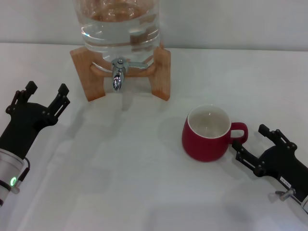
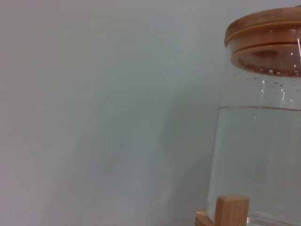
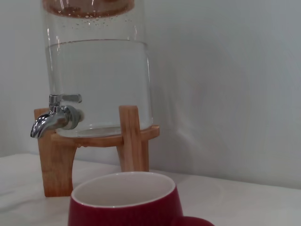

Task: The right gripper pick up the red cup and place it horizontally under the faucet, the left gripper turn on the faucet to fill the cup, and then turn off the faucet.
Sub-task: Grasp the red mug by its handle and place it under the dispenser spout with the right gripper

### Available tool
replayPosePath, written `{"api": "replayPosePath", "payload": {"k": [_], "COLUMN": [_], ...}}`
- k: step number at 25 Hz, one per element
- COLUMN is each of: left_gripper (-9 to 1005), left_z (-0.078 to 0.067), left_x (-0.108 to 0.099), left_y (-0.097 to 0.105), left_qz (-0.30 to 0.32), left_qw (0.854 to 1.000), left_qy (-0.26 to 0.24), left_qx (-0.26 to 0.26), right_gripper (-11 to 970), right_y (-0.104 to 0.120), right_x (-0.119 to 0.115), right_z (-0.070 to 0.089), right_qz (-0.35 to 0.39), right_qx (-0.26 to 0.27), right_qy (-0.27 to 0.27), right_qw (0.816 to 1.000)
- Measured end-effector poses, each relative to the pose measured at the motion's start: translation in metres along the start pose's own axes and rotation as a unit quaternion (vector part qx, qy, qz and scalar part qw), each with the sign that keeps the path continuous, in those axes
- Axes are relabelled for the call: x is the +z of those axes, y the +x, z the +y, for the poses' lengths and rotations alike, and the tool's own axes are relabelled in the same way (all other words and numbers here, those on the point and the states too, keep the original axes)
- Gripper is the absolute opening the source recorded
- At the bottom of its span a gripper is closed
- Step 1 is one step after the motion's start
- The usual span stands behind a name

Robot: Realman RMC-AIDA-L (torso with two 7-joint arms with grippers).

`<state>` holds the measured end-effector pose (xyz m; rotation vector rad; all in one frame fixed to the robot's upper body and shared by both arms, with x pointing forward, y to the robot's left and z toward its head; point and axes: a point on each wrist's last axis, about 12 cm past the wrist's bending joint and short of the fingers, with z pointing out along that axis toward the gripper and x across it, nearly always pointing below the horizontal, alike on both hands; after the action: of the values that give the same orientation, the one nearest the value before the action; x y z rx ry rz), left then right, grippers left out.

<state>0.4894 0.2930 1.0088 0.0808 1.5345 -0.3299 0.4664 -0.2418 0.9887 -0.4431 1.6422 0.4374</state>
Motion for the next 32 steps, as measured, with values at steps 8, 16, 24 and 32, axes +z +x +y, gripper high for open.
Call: {"api": "replayPosePath", "payload": {"k": [8, 16, 24, 32], "left_gripper": [885, 885, 885, 885], "left_z": [0.0, 0.0, 0.0, 0.0], "left_x": [0.0, 0.0, -0.001, -0.001], "left_y": [0.0, 0.0, 0.0, 0.0], "left_qz": [0.001, 0.001, 0.001, 0.001], "left_qw": [1.0, 1.0, 1.0, 1.0], "left_qy": [0.002, 0.002, 0.001, -0.001], "left_qx": [0.0, -0.001, -0.001, -0.001], "right_gripper": [825, 826, 826, 826], "right_y": [0.0, -0.001, -0.002, -0.003], "right_x": [0.005, 0.006, 0.01, 0.011], "right_z": [-0.003, -0.004, -0.006, -0.006], "right_qz": [0.007, 0.005, 0.009, 0.009], "right_qx": [-0.001, -0.001, 0.0, 0.001], "right_qy": [0.005, 0.008, 0.013, 0.013], "right_qw": [1.0, 1.0, 1.0, 1.0]}}
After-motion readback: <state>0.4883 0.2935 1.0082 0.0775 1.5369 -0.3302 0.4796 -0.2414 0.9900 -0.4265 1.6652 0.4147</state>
